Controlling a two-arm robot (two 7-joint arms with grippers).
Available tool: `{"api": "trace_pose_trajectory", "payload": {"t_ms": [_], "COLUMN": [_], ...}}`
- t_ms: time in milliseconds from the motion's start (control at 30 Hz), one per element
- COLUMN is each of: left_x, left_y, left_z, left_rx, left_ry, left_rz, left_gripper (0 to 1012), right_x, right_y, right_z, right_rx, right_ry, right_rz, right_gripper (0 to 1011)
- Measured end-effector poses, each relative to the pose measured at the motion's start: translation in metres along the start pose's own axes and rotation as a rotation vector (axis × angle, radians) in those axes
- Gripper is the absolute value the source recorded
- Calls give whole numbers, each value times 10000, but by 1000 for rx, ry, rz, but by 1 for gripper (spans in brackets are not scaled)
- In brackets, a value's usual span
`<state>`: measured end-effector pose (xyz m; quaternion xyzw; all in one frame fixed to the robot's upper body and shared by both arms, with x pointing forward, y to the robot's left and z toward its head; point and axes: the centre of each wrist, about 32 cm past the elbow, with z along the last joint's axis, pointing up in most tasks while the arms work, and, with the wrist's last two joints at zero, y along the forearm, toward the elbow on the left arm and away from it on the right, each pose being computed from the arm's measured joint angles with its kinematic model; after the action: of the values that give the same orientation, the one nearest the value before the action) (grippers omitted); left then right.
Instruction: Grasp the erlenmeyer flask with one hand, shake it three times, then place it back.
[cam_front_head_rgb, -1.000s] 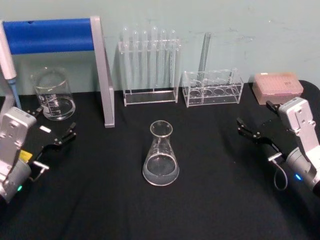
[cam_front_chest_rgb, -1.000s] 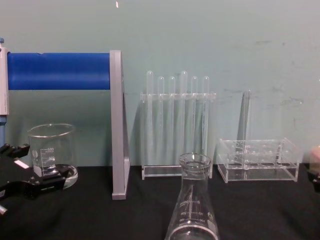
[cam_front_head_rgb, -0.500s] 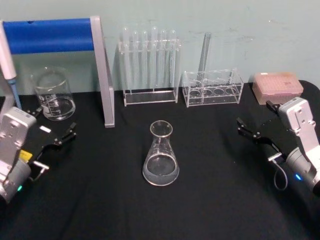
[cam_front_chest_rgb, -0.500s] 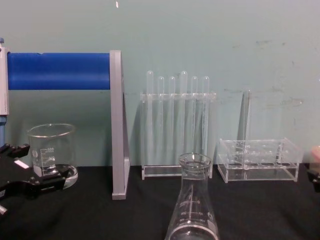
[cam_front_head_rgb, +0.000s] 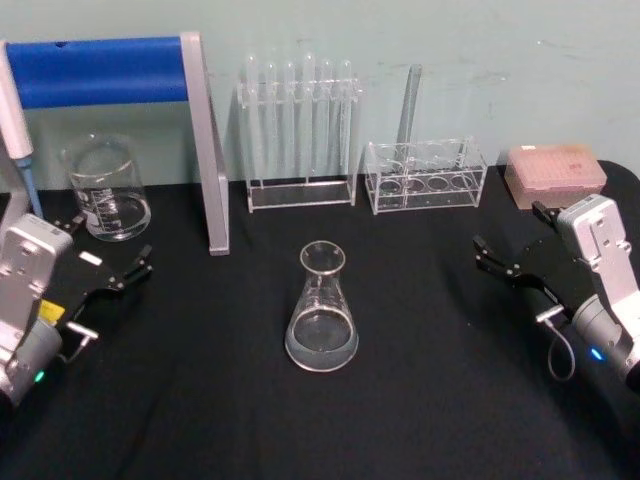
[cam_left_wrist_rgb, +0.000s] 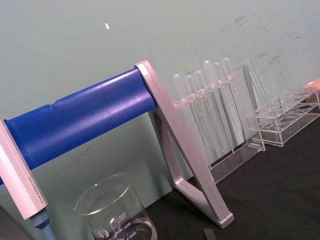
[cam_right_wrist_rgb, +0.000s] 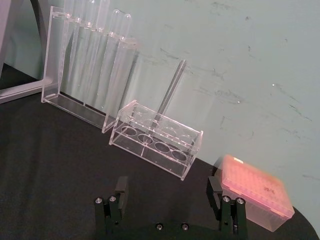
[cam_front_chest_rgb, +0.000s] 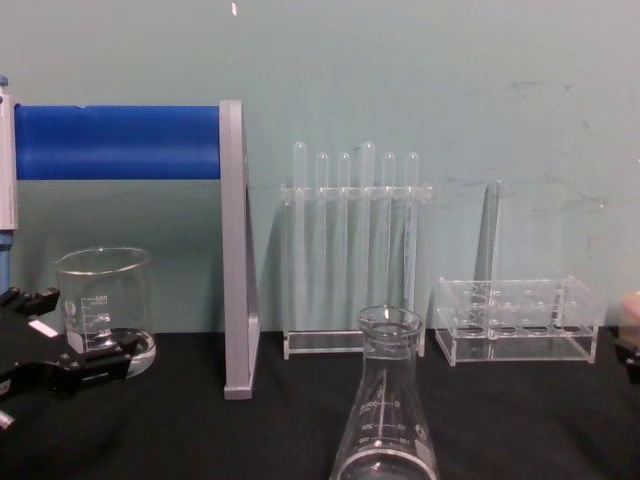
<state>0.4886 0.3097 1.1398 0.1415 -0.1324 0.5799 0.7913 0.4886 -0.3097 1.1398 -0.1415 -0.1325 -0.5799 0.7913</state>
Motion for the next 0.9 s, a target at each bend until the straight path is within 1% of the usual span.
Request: {"api": "trace_pose_trajectory", "payload": {"t_ms": [333,433,533,567,600,700,767,800,900], "left_x": [0,0,0,0,0,0,0,0,0], "left_y": [0,0,0,0,0,0,0,0,0], "left_z": [0,0,0,0,0,0,0,0,0], "left_rx": [0,0,0,0,0,0,0,0,0], "left_ry": [0,0,0,0,0,0,0,0,0], "left_rz": [0,0,0,0,0,0,0,0,0], "left_gripper": [1001,1001,1001,1001,1001,1001,1001,1001,1001], "right_x": [0,13,19,22,22,17,15,9,-10], "right_y": [0,-6,-21,-31,-31,-69,-86,-102,-126], "right_z": [0,0,13,22,22,53,70,88,113], "right_rx": [0,2,12,18,18,37,46,55,64], "right_ry": [0,17,44,63,63,117,141,164,195], "right_rz": [0,9,27,41,41,86,106,128,168], "right_gripper": [1003,1003,1003,1002,1003,1003,1002,1003,1003]}}
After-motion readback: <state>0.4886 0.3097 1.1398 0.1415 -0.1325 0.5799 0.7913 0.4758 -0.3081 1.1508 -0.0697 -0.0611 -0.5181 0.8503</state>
